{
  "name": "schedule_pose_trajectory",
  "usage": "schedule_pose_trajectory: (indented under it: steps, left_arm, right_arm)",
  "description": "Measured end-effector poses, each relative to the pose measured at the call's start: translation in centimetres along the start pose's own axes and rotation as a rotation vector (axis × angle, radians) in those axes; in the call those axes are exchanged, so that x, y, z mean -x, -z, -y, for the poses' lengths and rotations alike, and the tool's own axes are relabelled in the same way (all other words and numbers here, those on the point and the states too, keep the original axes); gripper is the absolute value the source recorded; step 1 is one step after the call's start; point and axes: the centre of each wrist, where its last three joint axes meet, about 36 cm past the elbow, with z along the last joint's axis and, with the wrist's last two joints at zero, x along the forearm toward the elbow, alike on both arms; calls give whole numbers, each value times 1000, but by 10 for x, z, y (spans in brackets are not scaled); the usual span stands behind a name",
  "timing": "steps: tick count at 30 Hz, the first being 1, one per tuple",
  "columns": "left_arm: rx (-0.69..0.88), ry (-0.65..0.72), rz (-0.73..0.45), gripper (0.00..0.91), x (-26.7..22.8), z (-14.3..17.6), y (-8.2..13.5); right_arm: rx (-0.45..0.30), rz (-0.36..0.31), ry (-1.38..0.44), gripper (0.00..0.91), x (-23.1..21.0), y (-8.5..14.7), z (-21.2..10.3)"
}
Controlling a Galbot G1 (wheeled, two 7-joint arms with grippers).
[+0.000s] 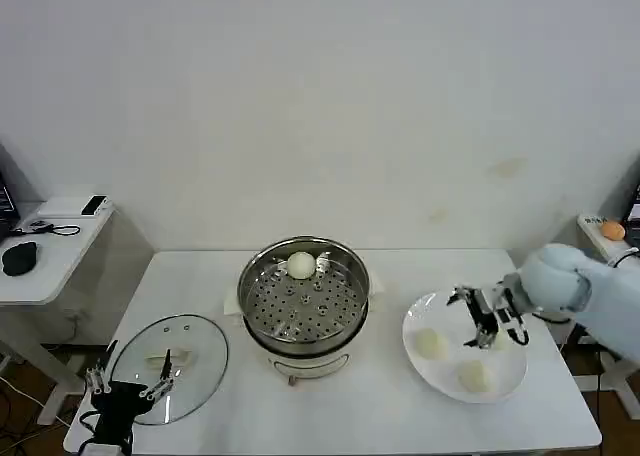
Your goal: Take steamed baozi put them in steamer then cover it.
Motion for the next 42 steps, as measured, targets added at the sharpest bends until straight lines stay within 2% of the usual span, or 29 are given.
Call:
schedule_pose_trajectory:
  steps: [21,32,42]
  left_arm:
    - [6,17,-15,907,1,-4,-6]
    - [8,21,-20,907,1,-5,-7]
    - [1,22,-13,907,0,-4,-3]
  right_arm:
    - [39,2,49,907,76,11,18]
    - [46,-6,68,665,91,21,26]
    - [50,-8,80,635,83,20,30]
